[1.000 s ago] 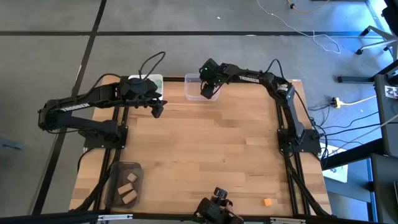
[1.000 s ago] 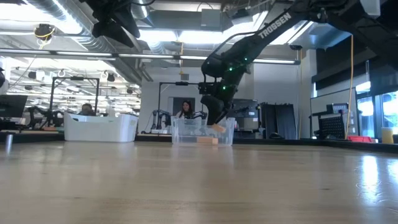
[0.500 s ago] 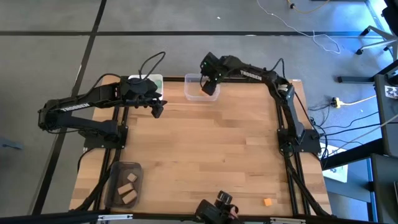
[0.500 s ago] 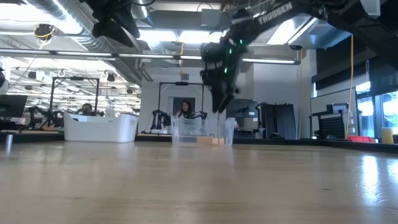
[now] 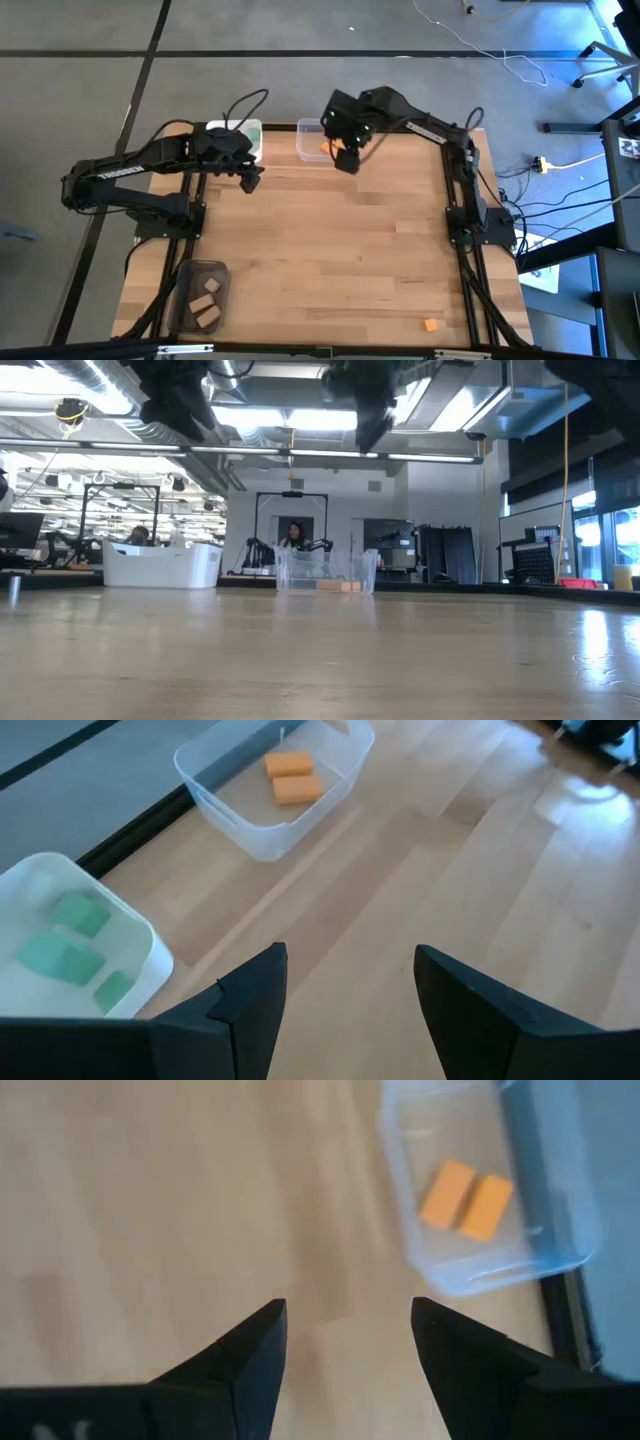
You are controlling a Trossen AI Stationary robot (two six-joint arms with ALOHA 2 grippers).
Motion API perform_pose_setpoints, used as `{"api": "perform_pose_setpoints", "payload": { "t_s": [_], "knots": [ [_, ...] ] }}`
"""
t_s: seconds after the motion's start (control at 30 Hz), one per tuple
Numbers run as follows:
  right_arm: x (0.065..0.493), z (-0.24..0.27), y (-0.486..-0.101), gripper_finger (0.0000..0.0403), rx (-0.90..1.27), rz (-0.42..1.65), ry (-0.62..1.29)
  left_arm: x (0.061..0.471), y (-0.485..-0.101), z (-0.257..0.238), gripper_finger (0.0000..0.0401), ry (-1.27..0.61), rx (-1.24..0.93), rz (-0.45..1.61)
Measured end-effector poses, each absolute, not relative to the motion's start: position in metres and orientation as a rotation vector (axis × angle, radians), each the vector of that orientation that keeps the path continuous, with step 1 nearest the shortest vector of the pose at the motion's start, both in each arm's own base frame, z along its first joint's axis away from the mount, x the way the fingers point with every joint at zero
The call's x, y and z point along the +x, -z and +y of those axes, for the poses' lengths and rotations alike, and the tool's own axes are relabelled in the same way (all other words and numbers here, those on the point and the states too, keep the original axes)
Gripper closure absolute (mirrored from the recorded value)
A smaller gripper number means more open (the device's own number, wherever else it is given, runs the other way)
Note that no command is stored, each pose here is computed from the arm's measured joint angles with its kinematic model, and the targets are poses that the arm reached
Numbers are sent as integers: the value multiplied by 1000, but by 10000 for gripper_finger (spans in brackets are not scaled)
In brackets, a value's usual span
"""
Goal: Sort & place blocks by color
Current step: Put the orange block into the transparent bin
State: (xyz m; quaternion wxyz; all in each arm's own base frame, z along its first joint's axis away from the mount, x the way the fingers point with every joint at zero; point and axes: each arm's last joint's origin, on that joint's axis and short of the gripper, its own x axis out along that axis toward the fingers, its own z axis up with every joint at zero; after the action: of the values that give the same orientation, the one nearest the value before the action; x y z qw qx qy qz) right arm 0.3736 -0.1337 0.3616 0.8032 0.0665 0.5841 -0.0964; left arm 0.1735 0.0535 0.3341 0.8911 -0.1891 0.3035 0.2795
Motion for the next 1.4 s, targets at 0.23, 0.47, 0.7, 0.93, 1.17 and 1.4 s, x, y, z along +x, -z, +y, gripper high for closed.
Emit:
{"api": "perform_pose_setpoints", "payload": {
  "t_s": [0.23, 0.47, 0.7, 0.93, 1.17, 1.4],
  "knots": [
    [350, -56, -405, 187, 265, 1185, 222, 170, -329, 50, 191, -479, -386, 724],
    [325, 26, -434, 187, 360, 1102, 192, 170, -328, 46, 191, -312, -324, 772],
    [298, 98, -431, 187, 380, 1116, 201, 171, -328, 44, 191, -239, -299, 778],
    [249, 134, -402, 187, 381, 1158, 356, 172, -328, 38, 191, -198, -298, 781],
    [180, 149, -357, 187, 682, 1329, 567, 173, -328, 36, 191, -216, -346, 775],
    [149, 180, -312, 187, 1063, 1551, 755, 173, -329, 37, 191, -219, -346, 762]
  ]
}}
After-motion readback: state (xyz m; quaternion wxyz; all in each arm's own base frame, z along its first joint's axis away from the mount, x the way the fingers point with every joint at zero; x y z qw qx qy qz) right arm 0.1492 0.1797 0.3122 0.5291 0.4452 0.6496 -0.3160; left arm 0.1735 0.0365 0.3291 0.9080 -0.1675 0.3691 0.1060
